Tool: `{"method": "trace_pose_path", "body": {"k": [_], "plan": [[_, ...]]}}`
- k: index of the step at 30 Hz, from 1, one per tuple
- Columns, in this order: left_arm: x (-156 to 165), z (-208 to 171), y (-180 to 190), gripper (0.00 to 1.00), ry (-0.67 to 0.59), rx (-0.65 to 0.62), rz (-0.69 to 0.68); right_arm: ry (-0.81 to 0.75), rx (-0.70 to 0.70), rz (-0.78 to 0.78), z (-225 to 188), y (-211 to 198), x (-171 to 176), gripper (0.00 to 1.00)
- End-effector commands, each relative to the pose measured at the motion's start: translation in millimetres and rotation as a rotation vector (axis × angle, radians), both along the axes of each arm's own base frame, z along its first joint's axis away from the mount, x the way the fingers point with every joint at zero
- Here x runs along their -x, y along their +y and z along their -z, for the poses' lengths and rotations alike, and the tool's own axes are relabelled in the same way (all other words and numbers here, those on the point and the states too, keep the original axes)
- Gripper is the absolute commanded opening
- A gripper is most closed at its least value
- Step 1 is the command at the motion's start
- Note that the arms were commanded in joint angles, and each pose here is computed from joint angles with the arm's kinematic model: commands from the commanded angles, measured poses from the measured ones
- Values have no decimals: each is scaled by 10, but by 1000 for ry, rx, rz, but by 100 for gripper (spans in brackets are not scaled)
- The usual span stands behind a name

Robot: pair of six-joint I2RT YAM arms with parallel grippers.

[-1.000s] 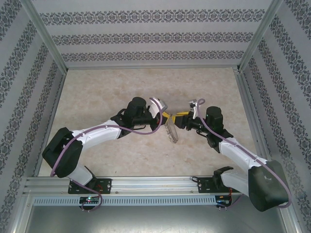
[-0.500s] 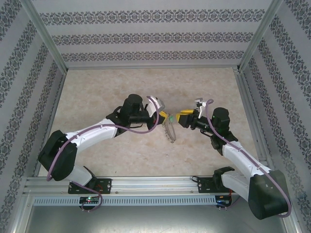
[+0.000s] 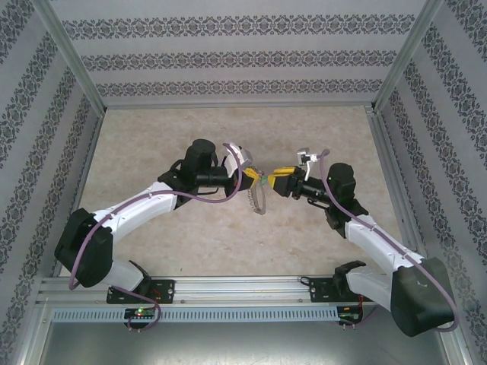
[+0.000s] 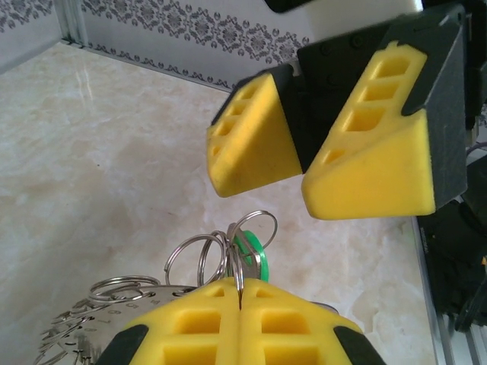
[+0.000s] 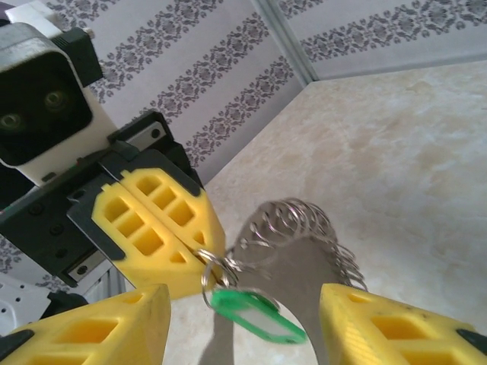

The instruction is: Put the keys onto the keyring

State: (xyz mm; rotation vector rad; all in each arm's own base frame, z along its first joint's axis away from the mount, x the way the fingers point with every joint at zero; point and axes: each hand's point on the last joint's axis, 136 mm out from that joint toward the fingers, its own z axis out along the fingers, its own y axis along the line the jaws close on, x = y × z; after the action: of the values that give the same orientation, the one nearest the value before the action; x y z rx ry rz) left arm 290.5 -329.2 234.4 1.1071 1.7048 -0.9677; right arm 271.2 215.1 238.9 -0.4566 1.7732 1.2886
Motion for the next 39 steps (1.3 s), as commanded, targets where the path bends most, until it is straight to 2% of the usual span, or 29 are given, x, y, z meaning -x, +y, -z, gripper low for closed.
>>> {"method": "trace_pose_path", "body": {"k": [1, 4, 14, 22, 23, 25, 27, 28, 34, 39], "plan": [[16, -287, 10, 0, -71, 39, 35, -70, -25, -16, -246, 76, -27, 53], [16, -292, 14, 0, -72, 39, 36, -65, -21, -17, -233, 105, -62, 49], [-9, -311, 42, 0, -76, 44, 23, -23, 2, -13, -50, 108, -80, 15], [-17, -333, 55, 0, -85, 49, 17, -4, 11, -15, 26, 96, -41, 14], [-12, -335, 54, 0, -83, 49, 19, -3, 9, -16, 24, 97, -39, 18], [-12, -332, 57, 0, -81, 48, 19, -4, 7, -10, 13, 90, -42, 35], [-9, -328, 59, 0, -81, 47, 19, -13, 2, -9, -30, 87, -34, 43], [-7, -324, 61, 0, -80, 47, 19, -13, -1, -9, -46, 86, -32, 45], [-13, -328, 59, 0, -81, 50, 19, -30, -9, -22, -137, 117, -23, 43], [-19, -326, 57, 0, -82, 51, 18, -24, -5, -47, -125, 192, -15, 36]]}}
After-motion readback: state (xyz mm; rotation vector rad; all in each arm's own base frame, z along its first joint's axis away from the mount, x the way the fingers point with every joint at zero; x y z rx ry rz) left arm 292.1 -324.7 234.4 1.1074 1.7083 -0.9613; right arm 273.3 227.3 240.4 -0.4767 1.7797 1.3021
